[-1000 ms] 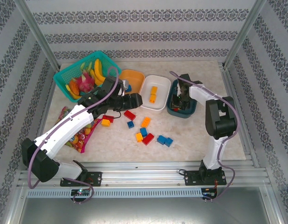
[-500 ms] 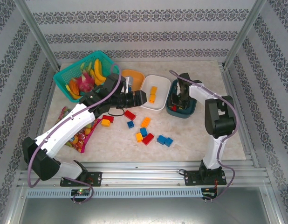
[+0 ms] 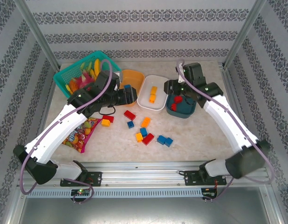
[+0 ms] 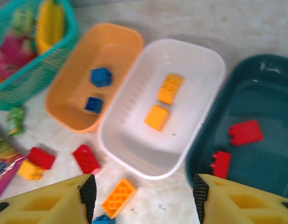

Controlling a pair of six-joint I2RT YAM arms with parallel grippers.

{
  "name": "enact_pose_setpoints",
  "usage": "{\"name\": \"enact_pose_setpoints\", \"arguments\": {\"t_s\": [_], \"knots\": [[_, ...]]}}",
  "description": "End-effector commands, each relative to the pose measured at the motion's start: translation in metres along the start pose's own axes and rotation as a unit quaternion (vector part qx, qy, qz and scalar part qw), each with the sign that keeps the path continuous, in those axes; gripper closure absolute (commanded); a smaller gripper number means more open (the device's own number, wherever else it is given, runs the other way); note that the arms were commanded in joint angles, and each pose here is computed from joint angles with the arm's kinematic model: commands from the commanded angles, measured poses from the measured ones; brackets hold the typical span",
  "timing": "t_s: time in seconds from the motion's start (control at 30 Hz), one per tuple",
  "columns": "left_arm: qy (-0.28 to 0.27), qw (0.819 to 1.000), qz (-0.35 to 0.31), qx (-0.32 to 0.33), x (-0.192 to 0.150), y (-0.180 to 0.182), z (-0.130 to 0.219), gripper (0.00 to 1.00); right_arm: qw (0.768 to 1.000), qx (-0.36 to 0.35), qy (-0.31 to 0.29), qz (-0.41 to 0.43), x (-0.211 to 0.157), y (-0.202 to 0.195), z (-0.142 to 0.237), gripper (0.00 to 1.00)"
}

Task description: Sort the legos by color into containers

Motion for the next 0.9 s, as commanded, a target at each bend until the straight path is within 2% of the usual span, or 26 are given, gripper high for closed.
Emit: {"name": "enact_pose_setpoints", "arguments": {"t_s": [0.0,0.2,0.33,0.57,0.87], "knots": [[-0.001,0.998,0.006,0.064,-0.004,0.028,0.023,0.26,0.999,0.019,-0.029,0.023,-0.011,0.018,0.018,0.40],[0.014,0.992,0.050,0.112,-0.028,0.060,0.032,0.25,0.994,0.091,-0.022,0.060,-0.054,0.054,0.040,0.38],[0.063,0.985,0.069,0.143,-0.057,0.086,0.019,0.24,0.989,0.134,0.008,0.067,-0.093,0.069,0.039,0.35],[0.151,0.970,0.111,0.154,-0.097,0.134,-0.020,0.24,0.985,0.153,0.067,0.045,-0.141,0.070,0.027,0.23],[0.216,0.959,0.043,0.178,-0.109,0.161,-0.065,0.22,0.984,0.147,0.084,0.050,-0.156,0.063,0.025,0.21]]}}
Point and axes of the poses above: each hand's point on the last joint's axis, 136 mm out from that joint toward the fingers, its own z axis back along the fingers, its own y axis along the line the jaws close on, x = y × z, the point moved 2 cm from there along z, back along the fingers, and after that the axes turned 8 degrees about -z, right-handed, at the moved point
